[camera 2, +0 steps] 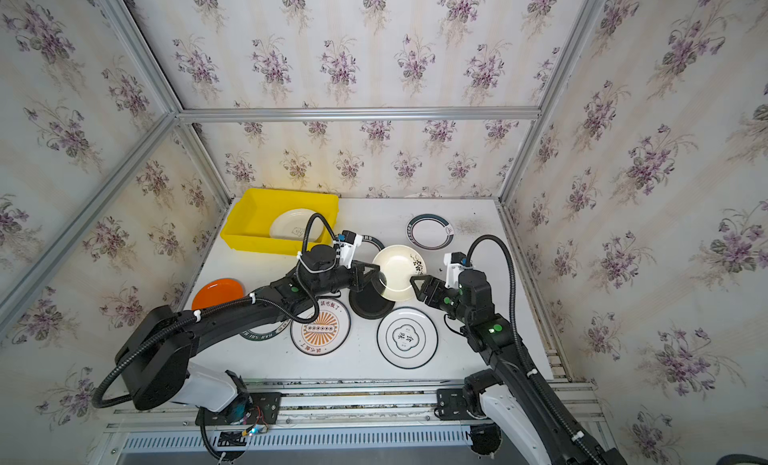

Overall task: Place the plates into the plastic bin on the countertop
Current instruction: 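Carry the plate with the left gripper into the yellow bin while the right gripper withdraws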

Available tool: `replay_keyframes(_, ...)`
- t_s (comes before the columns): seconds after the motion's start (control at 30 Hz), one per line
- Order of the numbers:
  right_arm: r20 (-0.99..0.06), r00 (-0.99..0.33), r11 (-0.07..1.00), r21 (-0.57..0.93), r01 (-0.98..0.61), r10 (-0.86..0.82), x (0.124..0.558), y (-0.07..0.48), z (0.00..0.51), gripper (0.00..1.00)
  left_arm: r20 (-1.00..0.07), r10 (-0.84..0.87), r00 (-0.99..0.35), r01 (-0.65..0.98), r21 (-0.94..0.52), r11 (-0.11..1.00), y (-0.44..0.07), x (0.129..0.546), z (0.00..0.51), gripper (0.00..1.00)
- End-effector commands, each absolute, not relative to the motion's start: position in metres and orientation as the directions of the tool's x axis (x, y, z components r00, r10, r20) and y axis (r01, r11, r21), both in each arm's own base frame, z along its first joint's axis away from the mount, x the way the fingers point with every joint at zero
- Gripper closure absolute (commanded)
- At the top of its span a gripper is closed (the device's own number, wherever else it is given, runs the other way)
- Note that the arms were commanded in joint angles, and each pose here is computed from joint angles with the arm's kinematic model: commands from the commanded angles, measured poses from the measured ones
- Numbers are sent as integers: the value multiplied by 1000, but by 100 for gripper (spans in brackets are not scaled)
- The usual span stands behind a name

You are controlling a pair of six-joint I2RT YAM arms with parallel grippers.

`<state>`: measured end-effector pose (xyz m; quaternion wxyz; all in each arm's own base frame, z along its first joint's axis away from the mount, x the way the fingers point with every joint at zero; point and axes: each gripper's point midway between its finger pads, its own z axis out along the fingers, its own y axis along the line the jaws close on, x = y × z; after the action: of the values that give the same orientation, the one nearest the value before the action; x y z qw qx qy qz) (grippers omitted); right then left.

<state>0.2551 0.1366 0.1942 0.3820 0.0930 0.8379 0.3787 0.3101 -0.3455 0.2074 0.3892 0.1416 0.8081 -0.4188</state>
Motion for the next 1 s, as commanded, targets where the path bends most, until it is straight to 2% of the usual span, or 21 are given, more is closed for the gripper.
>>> replay_keyframes(0.0,-587,-682,709,691,-141,436,252,134,196,31,-777,-115,-619,555,-537,635,-343,320,216,100)
replay_keyframes(0.47,-601,-674,736,666,-123,431,230,121,179,30,-816,-205,-540,495,-505,707,-312,361,250,100)
replay_keyframes(0.63,-595,-677,738,666,-112,434,230,120,169,30,-836,-265,-481,428,-488,761,-274,385,269,100)
replay_keyframes(0.77,-590,-681,734,670,-112,435,232,122,161,30,-854,-329,-403,310,-465,829,-224,414,283,100)
replay_keyframes(0.97,-579,-691,735,670,-101,433,240,125,146,30,-914,-288,-284,190,-349,918,-186,453,316,99)
